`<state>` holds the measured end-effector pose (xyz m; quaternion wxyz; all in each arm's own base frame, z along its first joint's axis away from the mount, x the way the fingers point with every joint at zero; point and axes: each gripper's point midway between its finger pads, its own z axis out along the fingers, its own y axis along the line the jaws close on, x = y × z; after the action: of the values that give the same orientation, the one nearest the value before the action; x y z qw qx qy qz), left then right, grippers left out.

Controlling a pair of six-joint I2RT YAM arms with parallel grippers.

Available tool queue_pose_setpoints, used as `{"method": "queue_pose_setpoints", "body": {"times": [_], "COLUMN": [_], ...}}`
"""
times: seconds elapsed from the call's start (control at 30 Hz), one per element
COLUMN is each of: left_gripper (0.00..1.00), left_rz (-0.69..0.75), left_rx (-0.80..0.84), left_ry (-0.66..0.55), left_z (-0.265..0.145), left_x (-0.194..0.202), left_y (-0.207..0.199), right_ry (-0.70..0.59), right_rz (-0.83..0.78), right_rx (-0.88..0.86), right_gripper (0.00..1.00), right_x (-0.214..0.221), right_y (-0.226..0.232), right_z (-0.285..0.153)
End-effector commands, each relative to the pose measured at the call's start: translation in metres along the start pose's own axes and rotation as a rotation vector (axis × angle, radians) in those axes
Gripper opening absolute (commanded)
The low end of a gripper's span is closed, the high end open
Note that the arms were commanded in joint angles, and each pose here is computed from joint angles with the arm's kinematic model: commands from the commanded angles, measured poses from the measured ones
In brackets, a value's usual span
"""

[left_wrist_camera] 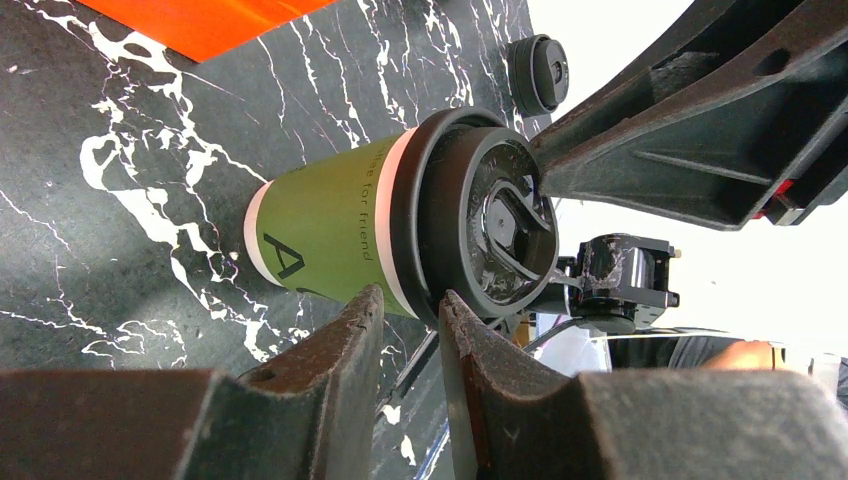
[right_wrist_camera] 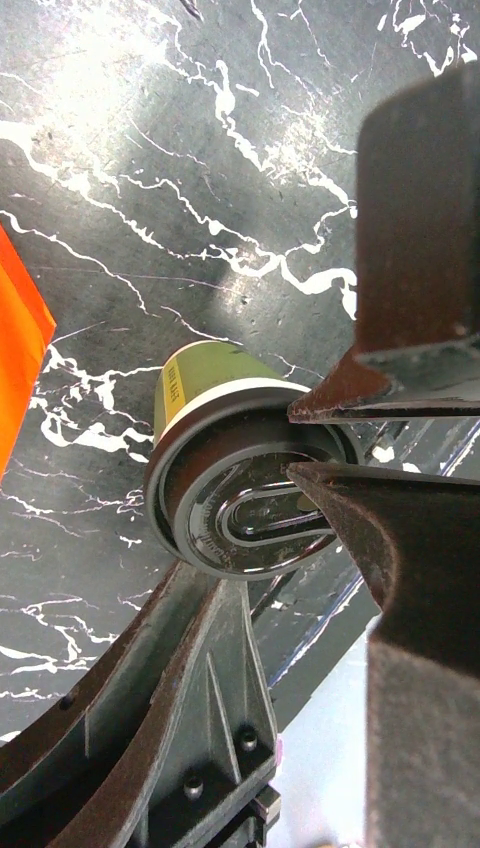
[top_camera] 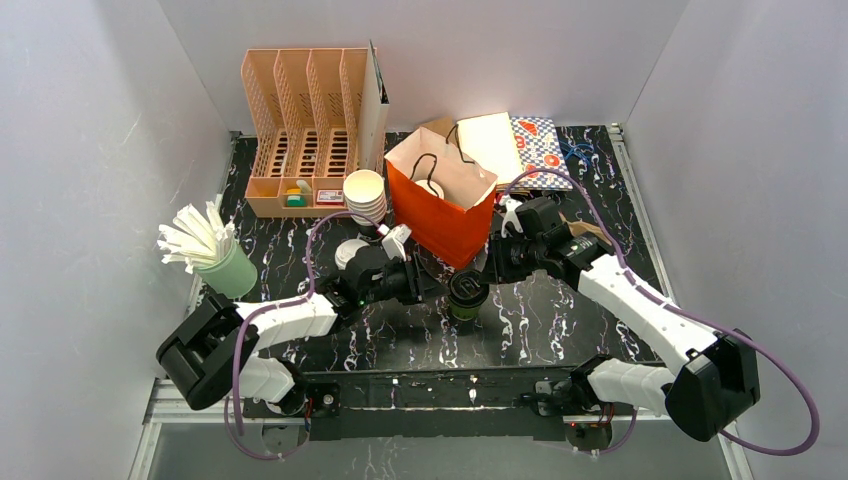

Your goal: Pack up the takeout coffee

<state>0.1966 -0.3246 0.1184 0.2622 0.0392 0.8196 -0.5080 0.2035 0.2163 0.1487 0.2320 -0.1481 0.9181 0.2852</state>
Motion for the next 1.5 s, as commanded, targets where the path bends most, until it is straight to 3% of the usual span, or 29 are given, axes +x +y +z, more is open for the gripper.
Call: {"method": "queue_pose_setpoints", "body": {"times": [0.0,0.47,1.47], "left_gripper": [0.26,0.25,0.25], "left_rz": [0.019,0.017,0.029], "left_rx": [0.038,0.026,-0.182], "left_ry": [-0.016,-0.004,0.076], "left_z": [0.002,0.004,0.003], "left_x": [-0.010,-0.008,0.007], "left_y": [-0.013,-0.010,0.024], "right_ry": [0.008,0.040,0.153], "right_rz": [-0.003,0.059,0.174], "right_rx": [-0.009,0.018,0.080], "right_gripper": [0.29,0.32,0.34], "right_x": [0.005,0.023,0.068], "right_y": [-0.003,-0.012,-0.034], "right_z": [0.005,0.011,0.029]}}
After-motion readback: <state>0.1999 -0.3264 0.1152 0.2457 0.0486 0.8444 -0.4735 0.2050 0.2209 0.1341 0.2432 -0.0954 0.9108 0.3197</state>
